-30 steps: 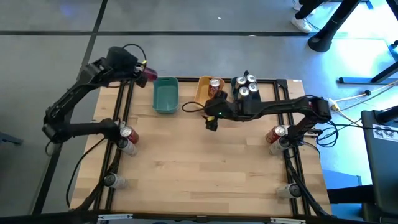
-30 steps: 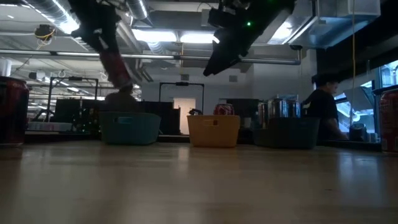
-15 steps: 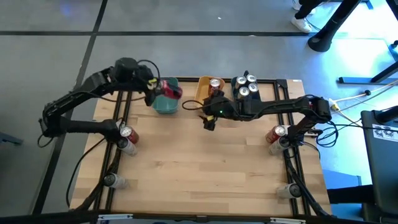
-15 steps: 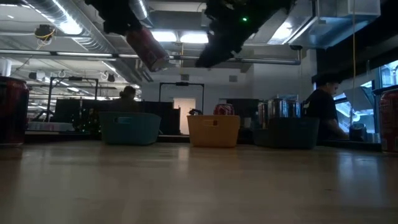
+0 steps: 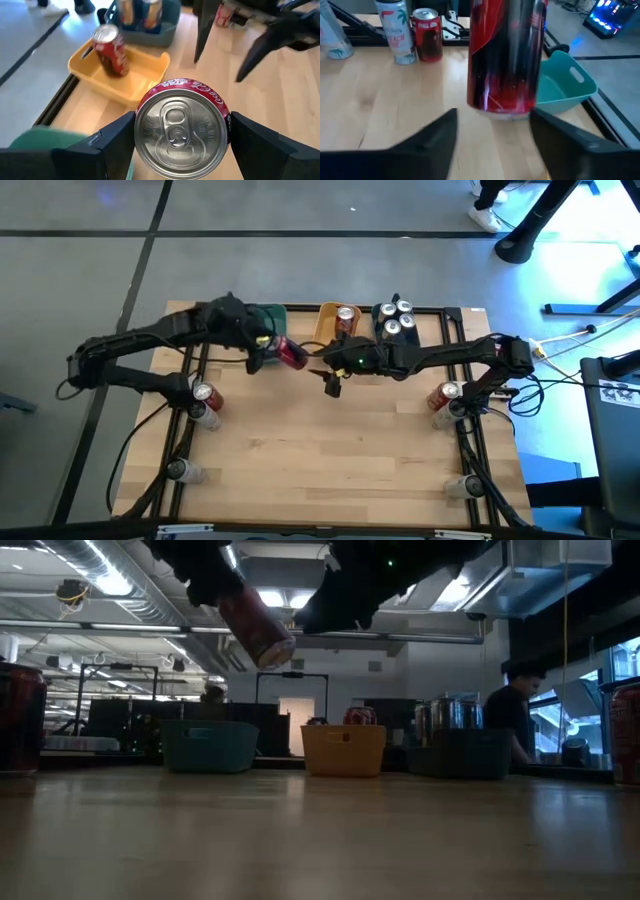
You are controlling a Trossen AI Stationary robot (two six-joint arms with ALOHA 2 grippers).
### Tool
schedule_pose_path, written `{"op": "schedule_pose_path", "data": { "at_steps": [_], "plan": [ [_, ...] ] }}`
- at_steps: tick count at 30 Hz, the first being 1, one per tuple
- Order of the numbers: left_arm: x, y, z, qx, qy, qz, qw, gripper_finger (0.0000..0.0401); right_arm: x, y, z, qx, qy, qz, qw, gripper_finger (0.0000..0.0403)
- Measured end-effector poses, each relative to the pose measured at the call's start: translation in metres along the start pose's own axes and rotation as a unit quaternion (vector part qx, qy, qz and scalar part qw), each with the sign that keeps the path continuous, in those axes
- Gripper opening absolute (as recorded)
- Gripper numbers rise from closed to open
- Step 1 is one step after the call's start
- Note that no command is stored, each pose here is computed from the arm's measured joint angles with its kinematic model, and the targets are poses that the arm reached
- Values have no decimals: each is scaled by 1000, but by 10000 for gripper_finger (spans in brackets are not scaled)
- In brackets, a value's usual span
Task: Sort soda cans
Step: Put the top left red soda can into the yellow bin
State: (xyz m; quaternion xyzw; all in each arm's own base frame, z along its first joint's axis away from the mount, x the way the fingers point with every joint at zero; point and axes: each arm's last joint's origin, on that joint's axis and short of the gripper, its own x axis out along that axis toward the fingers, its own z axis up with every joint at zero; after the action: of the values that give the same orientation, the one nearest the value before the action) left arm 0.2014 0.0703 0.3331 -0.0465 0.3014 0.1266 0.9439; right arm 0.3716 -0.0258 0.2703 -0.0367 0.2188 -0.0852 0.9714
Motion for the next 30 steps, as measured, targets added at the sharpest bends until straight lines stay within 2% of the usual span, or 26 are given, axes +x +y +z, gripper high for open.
{"op": "schedule_pose_path", "data": {
  "at_steps": [7, 9, 11, 14, 16, 20, 23, 30],
  "plan": [
    [3, -9, 3, 15, -29, -17, 999, 269, 8, 0, -2, -8, -13, 17, 1000, 47],
    [3, -12, 7, 19, -52, -21, 998, 269, 12, 0, -4, -9, -15, 17, 1000, 13],
    [2, -14, 12, 23, -73, -25, 997, 269, 16, 1, -6, -9, -15, 18, 1000, 13],
    [5, -16, 18, 26, -102, -29, 994, 264, 18, 2, -9, -8, -8, 18, 1000, 34],
    [10, -16, 19, 28, -100, -29, 994, 260, 18, 1, -10, -10, 2, 12, 1000, 41],
    [22, -13, 21, 35, -99, -23, 994, 246, -4, -3, -6, -17, 41, -15, 999, 41],
    [34, -11, 20, 32, -86, -19, 996, 241, -18, -6, 1, -11, 38, -22, 999, 35],
    [65, -10, 11, 26, -26, -22, 999, 248, -11, -4, -7, -15, 55, -17, 998, 33]
  ]
}}
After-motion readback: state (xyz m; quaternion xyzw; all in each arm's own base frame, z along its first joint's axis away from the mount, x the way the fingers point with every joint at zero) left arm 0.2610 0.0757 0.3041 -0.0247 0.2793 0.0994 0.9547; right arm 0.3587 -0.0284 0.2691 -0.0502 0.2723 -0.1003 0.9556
